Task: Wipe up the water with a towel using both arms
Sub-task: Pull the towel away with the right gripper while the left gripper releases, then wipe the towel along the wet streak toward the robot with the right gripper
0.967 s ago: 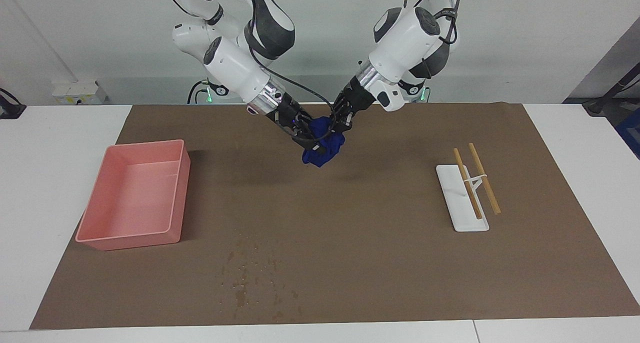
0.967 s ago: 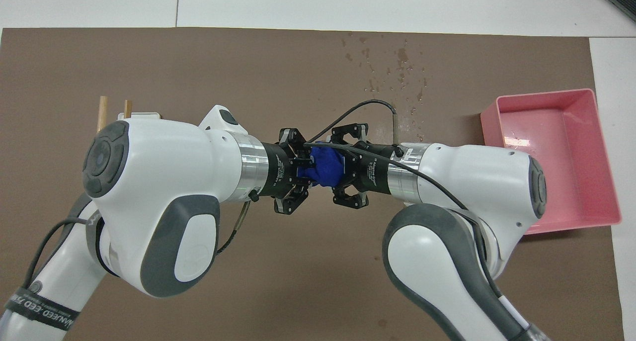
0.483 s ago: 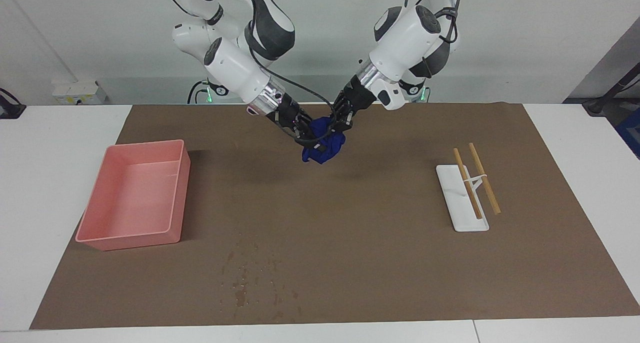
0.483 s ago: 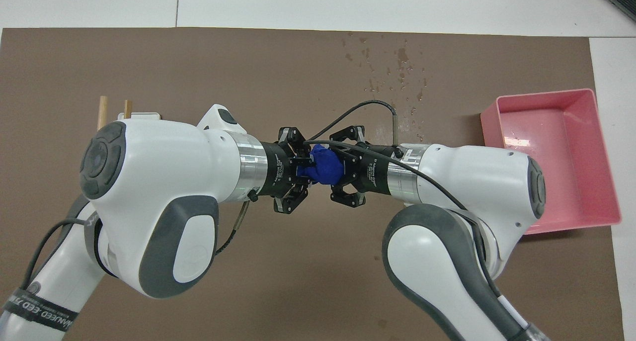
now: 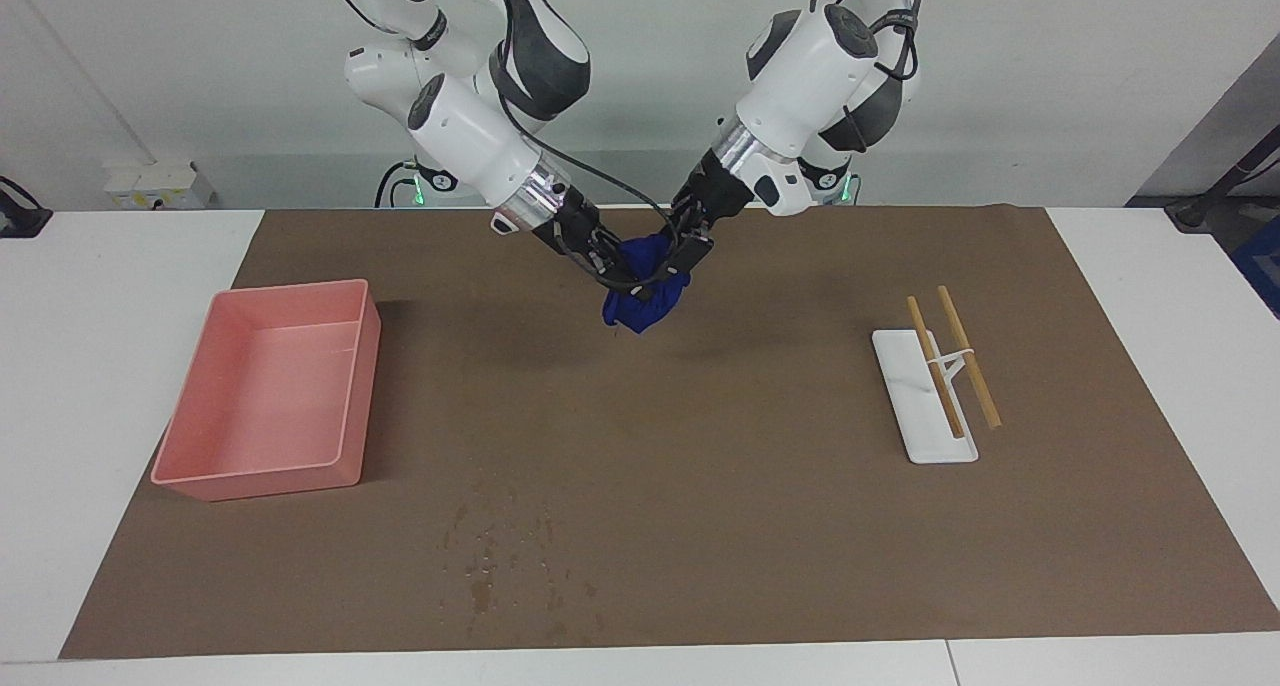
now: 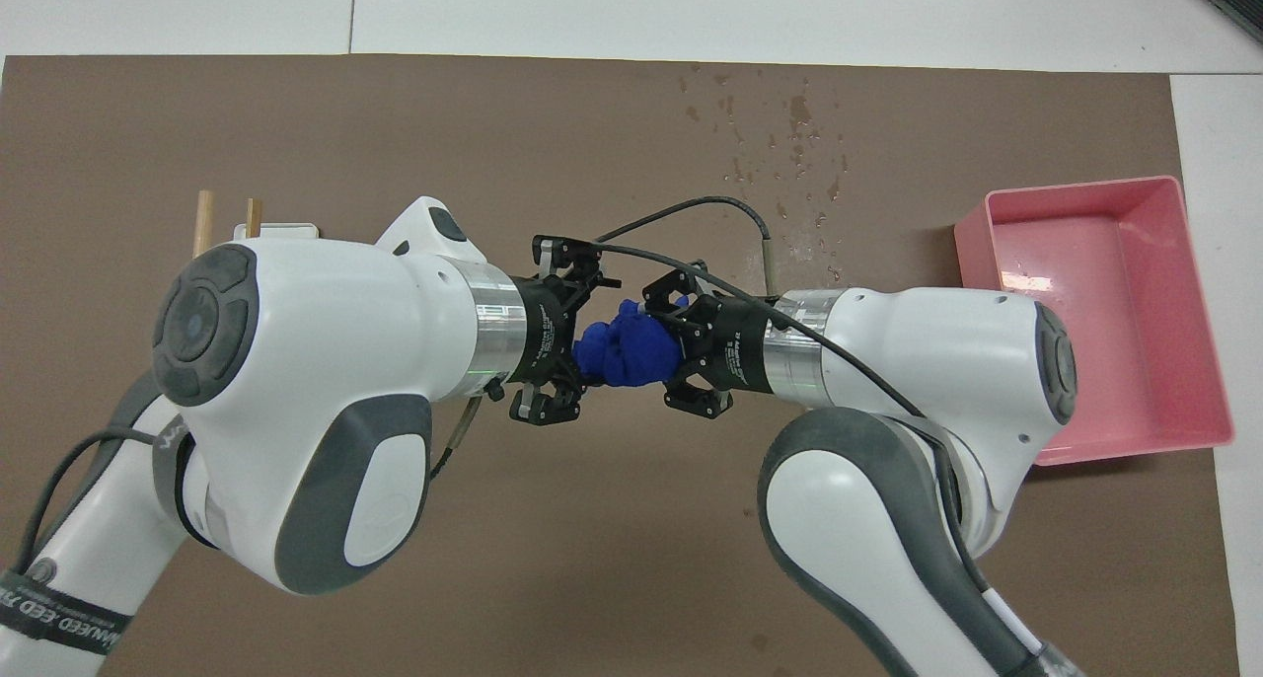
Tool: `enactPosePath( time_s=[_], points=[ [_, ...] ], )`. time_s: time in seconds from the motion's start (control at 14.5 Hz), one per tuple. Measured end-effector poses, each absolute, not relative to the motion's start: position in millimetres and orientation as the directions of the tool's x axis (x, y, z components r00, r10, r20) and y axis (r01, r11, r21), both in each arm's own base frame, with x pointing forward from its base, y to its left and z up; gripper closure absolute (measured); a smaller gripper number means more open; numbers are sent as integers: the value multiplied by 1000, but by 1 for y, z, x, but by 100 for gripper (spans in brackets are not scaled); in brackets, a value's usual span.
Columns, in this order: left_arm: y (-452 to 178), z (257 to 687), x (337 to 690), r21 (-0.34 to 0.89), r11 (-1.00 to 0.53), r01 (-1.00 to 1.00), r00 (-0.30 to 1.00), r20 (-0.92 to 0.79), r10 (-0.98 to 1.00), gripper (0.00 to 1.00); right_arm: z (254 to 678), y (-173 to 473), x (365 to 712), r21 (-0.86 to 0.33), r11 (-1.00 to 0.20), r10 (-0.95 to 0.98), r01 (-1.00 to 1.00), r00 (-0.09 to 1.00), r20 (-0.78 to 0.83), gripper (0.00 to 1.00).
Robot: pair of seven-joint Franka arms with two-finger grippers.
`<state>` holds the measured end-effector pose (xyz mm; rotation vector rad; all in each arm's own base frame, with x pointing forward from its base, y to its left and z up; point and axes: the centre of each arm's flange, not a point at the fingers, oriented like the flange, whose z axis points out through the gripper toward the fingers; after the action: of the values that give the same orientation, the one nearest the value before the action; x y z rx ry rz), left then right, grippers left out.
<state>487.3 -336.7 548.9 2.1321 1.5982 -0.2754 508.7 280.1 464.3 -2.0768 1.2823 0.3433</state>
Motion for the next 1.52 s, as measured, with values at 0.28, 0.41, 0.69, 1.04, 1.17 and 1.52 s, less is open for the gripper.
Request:
enactPosePath(
  time_s=[0.28, 0.41, 0.69, 1.04, 1.17, 1.52],
  points=[
    [-291, 554, 517, 374, -436, 818, 548, -277, 790, 0, 439, 260, 505, -383, -667, -555, -639, 769, -317, 70],
    [-263, 552, 531, 410, -579, 704, 683, -171, 710, 0, 430, 249, 502, -316, -832, -410, -456, 889, -205, 70],
    [-239, 543, 532, 199, -878, 435, 883, 96, 459, 0, 413, 208, 512, -164, -983, -69, -77, 996, -57, 70],
    [-146, 569, 554, 57, -991, 120, 984, 122, 126, 0, 373, 125, 542, 24, -929, 368, 369, 929, -32, 70],
    [-102, 581, 559, 28, -999, 21, 995, 99, 24, 0, 364, 113, 551, 62, -900, 431, 431, 902, -12, 70],
    [-64, 584, 550, 9, -983, -185, 982, -19, -185, 0, 324, 119, 573, 57, -891, 454, 450, 885, 99, 70]
  ],
)
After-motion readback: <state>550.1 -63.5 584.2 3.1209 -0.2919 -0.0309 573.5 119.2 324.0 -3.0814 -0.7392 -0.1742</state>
